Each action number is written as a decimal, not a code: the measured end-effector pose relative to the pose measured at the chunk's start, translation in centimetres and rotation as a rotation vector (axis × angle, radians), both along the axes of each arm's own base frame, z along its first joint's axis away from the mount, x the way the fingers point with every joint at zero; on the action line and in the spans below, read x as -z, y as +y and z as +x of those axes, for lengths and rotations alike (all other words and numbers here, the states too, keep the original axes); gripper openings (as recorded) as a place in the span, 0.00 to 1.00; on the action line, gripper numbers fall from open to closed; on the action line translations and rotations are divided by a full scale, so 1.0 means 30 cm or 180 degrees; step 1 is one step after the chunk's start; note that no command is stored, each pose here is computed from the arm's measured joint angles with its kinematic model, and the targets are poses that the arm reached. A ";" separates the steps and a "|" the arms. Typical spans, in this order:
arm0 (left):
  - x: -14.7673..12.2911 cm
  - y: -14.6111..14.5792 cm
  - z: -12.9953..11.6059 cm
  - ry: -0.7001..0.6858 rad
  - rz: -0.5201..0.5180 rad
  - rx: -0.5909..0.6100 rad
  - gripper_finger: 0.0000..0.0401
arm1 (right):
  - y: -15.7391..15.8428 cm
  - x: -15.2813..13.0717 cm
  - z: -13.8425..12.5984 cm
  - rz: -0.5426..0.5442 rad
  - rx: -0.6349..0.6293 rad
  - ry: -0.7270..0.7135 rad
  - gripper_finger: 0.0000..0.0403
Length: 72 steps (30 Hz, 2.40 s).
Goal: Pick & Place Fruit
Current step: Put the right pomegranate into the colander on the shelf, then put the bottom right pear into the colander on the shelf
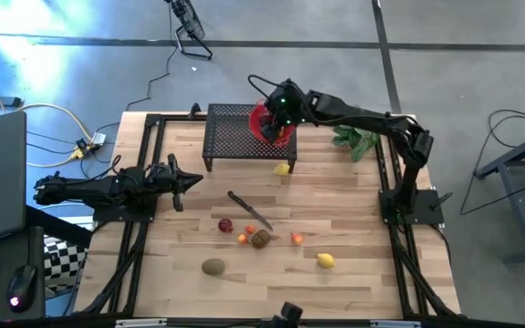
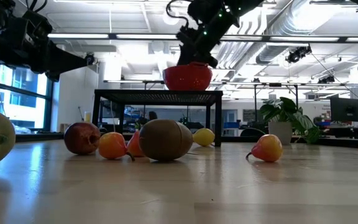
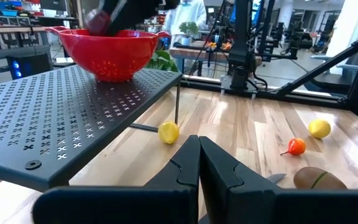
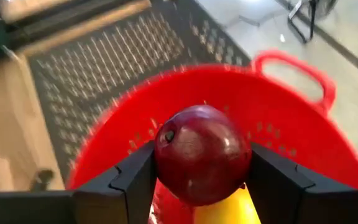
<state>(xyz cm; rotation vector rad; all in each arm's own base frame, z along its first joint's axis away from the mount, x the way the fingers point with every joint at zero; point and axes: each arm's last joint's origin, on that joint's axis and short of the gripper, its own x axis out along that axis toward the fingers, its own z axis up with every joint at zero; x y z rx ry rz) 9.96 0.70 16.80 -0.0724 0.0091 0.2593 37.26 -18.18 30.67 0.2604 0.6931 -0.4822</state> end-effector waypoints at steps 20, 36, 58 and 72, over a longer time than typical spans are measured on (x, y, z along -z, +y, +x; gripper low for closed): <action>0.000 0.000 0.000 0.0000 0.0003 -0.0013 0.00 | -0.012 0.039 0.019 -0.0119 -0.0089 0.0151 0.52; 0.000 0.001 0.000 -0.0002 0.0001 -0.0022 0.00 | 0.012 0.037 0.029 -0.0420 -0.0263 0.0305 0.63; 0.000 0.001 0.000 -0.0001 -0.0001 -0.0021 0.00 | 0.123 -0.151 -0.024 -0.0694 -0.0453 -0.0152 0.35; 0.000 0.001 0.000 -0.0002 -0.0002 -0.0022 0.00 | 0.120 -0.154 -0.018 -0.0725 -0.0434 -0.0218 0.15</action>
